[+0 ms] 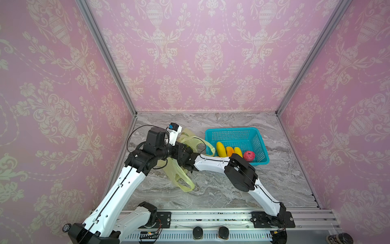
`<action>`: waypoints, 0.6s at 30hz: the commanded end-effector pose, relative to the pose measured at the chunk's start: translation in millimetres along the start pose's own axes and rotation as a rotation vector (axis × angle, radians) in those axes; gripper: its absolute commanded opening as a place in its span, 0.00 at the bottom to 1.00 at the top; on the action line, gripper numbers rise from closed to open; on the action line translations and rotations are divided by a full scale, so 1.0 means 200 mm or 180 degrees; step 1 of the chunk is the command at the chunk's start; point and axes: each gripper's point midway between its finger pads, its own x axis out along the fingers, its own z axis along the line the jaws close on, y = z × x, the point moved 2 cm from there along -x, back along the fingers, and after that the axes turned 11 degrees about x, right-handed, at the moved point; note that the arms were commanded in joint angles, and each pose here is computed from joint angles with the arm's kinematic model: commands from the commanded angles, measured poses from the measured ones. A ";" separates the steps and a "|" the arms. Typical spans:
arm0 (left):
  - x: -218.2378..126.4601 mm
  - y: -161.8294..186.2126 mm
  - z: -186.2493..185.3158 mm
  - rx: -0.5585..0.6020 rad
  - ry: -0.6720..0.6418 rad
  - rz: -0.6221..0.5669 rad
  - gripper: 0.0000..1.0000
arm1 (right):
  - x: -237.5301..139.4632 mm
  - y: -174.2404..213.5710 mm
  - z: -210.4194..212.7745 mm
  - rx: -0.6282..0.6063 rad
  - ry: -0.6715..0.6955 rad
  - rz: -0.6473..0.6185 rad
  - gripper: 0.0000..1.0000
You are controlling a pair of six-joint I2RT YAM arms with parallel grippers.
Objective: Untie the knot of the plastic bag and take out the fruit
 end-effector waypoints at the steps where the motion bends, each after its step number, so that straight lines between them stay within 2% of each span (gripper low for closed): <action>1: -0.02 0.00 -0.03 -0.0050 0.0121 -0.0046 0.00 | 0.01 0.00 -0.05 0.0035 0.0183 0.0048 0.87; 7: -0.01 0.00 -0.03 -0.0054 0.0131 -0.0042 0.00 | 0.01 -0.05 -0.08 0.0057 0.0243 -0.0110 0.81; 10: -0.01 0.00 -0.04 -0.0050 0.0151 -0.0048 0.00 | 0.01 -0.07 -0.06 0.0100 0.0164 -0.0232 0.81; 14: -0.01 -0.01 -0.05 -0.0054 0.0213 -0.0062 0.00 | 0.04 -0.10 -0.06 0.0282 0.0069 -0.0382 0.94; 18: -0.02 -0.01 -0.08 -0.0049 0.0315 -0.0082 0.00 | 0.08 -0.12 -0.08 0.0563 -0.0009 -0.0559 0.98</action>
